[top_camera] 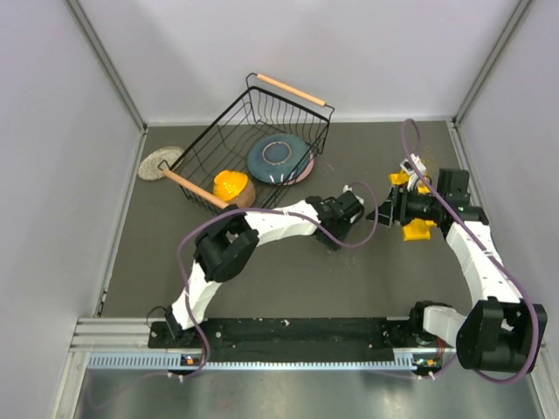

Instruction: Organize the chemistry lab equipment

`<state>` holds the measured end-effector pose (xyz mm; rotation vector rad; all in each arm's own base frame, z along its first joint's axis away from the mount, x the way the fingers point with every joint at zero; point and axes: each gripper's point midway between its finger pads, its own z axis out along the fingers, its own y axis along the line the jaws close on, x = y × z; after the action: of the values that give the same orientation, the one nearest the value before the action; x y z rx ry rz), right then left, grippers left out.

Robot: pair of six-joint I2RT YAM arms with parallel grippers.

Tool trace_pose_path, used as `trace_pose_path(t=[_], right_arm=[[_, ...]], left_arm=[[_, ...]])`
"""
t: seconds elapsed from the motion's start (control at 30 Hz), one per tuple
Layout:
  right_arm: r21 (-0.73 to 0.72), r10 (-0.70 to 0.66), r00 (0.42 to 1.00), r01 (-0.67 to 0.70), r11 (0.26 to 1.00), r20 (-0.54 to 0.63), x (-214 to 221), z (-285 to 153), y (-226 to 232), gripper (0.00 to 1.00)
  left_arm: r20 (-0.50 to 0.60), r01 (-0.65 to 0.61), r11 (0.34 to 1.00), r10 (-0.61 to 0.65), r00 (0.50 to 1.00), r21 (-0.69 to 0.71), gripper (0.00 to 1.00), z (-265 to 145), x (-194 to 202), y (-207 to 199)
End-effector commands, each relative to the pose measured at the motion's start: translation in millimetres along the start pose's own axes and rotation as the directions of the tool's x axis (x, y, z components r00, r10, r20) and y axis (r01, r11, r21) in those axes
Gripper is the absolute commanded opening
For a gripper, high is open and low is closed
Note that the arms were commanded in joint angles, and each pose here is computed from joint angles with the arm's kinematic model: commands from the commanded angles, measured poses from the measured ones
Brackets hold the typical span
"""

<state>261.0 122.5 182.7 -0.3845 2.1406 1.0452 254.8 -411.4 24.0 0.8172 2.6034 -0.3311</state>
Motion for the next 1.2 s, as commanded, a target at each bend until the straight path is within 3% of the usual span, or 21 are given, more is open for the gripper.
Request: trace_pose_path(t=[0.0,0.13,0.33,0.4,0.43,0.47,0.53,0.57,0.63,0.67,0.83,1.03,1.17], right_arm=[[-0.049,-0.059,0.997,0.061,0.997,0.046,-8,-4,15,0.58],[-0.058,-0.071,0.996,0.074,0.996,0.048,-6,-6,17,0.58],[-0.117,-0.092,0.995,0.097,0.988,0.048,-3,-8,30,0.58],[-0.172,-0.114,0.993,0.118,0.978,0.034,-2,-7,40,0.58],[-0.215,-0.107,0.994,0.107,0.971,0.012,3,-8,49,0.58],[-0.264,-0.164,0.986,0.16,0.951,0.007,6,-7,58,0.62],[-0.364,-0.241,0.97,0.211,0.907,-0.039,18,-6,91,0.72],[-0.391,-0.305,0.952,0.27,0.88,-0.028,21,-6,99,0.84],[-0.483,-0.368,0.93,0.32,0.815,-0.005,29,-8,124,0.96],[-0.525,-0.408,0.913,0.36,0.771,0.027,31,-9,132,0.98],[-0.688,-0.498,0.865,0.397,0.607,0.06,44,-7,177,0.99],[-0.756,-0.526,0.85,0.349,0.554,0.007,40,12,206,0.92],[-0.779,-0.524,0.85,0.29,0.557,-0.058,44,24,219,0.8]], left_arm=[[-0.025,-0.024,0.997,0.023,0.999,-0.071,0.26,6,5,9],[-0.035,-0.012,0.998,0.01,0.999,-0.059,0.02,3,12,7],[0.186,0.02,0.99,-0.046,0.981,0.143,0.0,-55,9,-9],[0.303,-0.024,0.964,-0.06,0.951,0.265,0.0,-102,2,-22],[0.292,-0.042,0.959,-0.044,0.955,0.281,0.0,-101,27,-18],[0.406,-0.11,0.925,-0.051,0.912,0.363,0.0,-139,13,-31],[0.425,-0.148,0.904,-0.041,0.904,0.401,0.0,-151,37,-31],[0.486,-0.176,0.887,-0.061,0.872,0.427,0.0,-177,33,-32],[0.489,-0.187,0.875,-0.065,0.87,0.447,0.0,-186,50,-29],[0.528,-0.2,0.865,-0.085,0.845,0.46,0.0,-205,50,-27],[0.57,-0.22,0.845,-0.116,0.814,0.487,0.0,-236,63,-21],[0.593,-0.234,0.831,-0.137,0.793,0.504,0.0,-256,63,-22],[0.605,-0.248,0.836,-0.122,0.786,0.49,0.0,-261,62,-20]])
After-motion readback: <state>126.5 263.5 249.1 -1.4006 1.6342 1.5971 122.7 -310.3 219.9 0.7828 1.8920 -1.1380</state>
